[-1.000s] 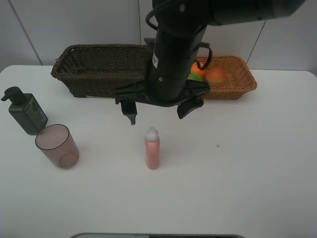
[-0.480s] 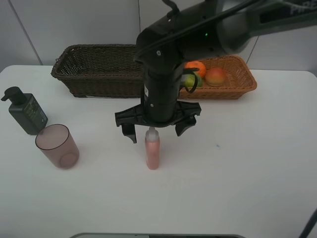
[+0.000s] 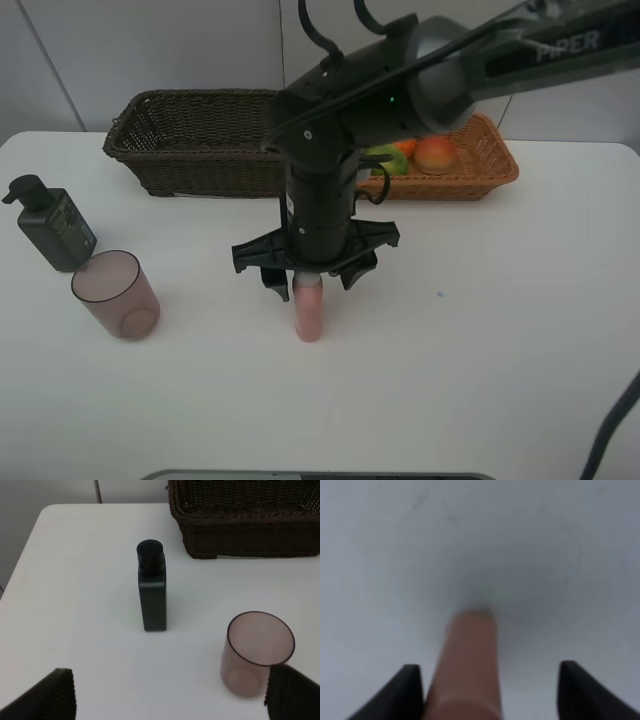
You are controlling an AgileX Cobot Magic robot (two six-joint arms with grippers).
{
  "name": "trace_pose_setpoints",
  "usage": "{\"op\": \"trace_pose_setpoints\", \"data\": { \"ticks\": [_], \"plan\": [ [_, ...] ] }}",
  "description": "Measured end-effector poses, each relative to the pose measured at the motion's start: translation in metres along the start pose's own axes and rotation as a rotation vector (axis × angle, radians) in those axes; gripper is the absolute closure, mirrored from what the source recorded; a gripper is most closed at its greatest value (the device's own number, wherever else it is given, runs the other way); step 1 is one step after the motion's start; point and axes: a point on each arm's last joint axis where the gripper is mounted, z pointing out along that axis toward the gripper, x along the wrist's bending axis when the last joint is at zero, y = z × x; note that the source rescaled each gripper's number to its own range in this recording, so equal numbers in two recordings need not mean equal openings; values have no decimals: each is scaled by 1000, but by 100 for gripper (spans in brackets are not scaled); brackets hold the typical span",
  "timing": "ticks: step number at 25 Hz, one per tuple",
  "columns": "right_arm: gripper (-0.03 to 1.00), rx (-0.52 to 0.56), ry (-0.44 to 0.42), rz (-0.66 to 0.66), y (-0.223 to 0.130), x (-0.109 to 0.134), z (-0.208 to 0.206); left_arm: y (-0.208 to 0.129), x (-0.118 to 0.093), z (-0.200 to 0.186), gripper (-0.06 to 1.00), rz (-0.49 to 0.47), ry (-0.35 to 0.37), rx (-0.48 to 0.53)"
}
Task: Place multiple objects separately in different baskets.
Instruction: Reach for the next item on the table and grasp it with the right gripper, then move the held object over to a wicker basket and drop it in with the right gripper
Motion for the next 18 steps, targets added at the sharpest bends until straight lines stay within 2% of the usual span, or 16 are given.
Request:
{"op": "trace_pose_setpoints", "data": {
  "ticks": [2,18],
  "plan": [
    [97,-1,1,0,0,0,0,0,0,0,-4,0,0,0],
    [95,-1,1,0,0,0,0,0,0,0,-4,0,0,0]
  ]
}}
